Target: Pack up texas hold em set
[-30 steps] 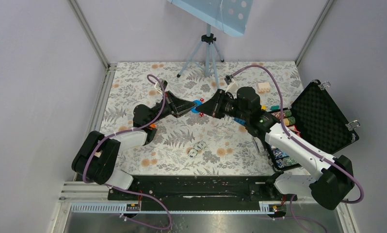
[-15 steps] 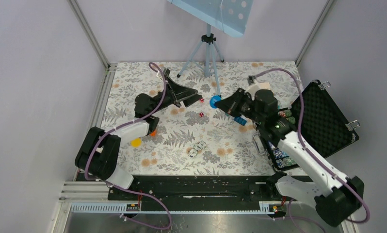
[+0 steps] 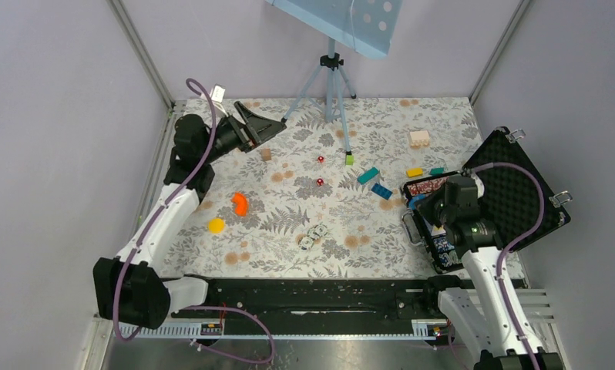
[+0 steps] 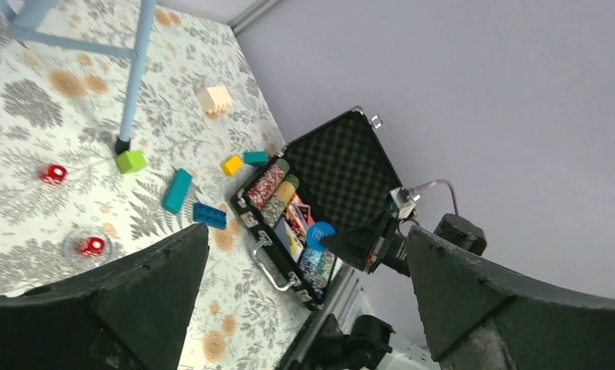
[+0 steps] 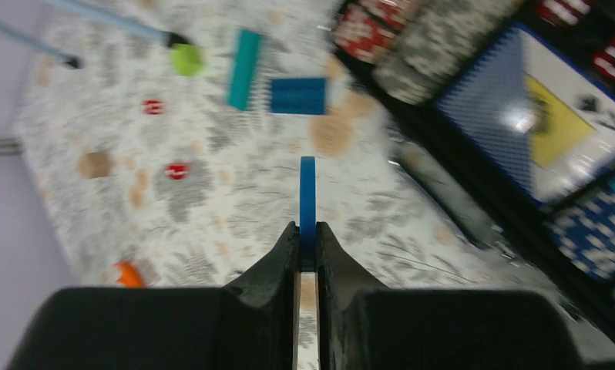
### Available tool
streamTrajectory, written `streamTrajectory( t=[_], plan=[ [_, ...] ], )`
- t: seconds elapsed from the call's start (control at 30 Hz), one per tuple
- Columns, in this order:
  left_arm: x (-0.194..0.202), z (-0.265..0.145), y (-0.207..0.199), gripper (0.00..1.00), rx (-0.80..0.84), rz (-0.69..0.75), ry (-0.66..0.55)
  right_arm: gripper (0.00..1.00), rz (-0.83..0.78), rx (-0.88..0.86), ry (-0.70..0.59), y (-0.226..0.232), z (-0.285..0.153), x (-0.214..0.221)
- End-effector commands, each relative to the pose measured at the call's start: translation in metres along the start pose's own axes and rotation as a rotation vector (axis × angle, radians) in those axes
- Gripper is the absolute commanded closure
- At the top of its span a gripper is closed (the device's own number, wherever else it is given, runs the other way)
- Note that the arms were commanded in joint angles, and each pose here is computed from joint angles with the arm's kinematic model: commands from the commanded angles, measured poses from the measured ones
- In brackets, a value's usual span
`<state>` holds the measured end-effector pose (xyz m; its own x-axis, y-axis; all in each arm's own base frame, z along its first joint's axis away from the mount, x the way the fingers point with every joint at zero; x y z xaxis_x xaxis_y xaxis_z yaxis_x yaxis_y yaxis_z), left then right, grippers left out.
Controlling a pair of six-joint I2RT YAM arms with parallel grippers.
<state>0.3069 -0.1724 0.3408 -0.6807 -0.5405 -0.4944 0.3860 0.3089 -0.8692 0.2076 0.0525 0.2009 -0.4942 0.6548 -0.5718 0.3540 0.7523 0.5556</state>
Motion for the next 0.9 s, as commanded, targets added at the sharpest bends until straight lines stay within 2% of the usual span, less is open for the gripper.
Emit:
streamTrajectory(
  t=[0.0,0.1,0.43,0.87],
  plan=[
    [0.004,-0.01,0.025,0.01,-0.055,0.014,0.035,1.0,0.04,0.219,0.04,-0.049,0.004,0.018],
    [0.004,-0.012,0.03,0.01,-0.033,-0.024,0.051,1.0,0.054,0.296,-0.006,-0.063,0.005,0.015],
    [0.005,-0.024,0.039,0.01,-0.09,0.016,0.019,1.0,0.085,0.468,-0.079,-0.093,0.009,-0.005],
    [0.004,-0.024,0.047,0.01,-0.092,-0.001,0.023,1.0,0.129,0.415,-0.056,-0.096,0.044,-0.014]
  ],
)
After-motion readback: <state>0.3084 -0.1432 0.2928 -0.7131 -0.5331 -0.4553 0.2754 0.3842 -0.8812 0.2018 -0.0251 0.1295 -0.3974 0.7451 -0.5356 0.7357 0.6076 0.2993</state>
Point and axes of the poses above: each gripper's point midway between its finger pads, its own z axis out along the fingers, its own y axis along the line the jaws close on, x = y × z, the point moved 5 cm from there along -z, back along the fingers, and after that the axes turned 4 degrees about -z, right-handed, at the moved point
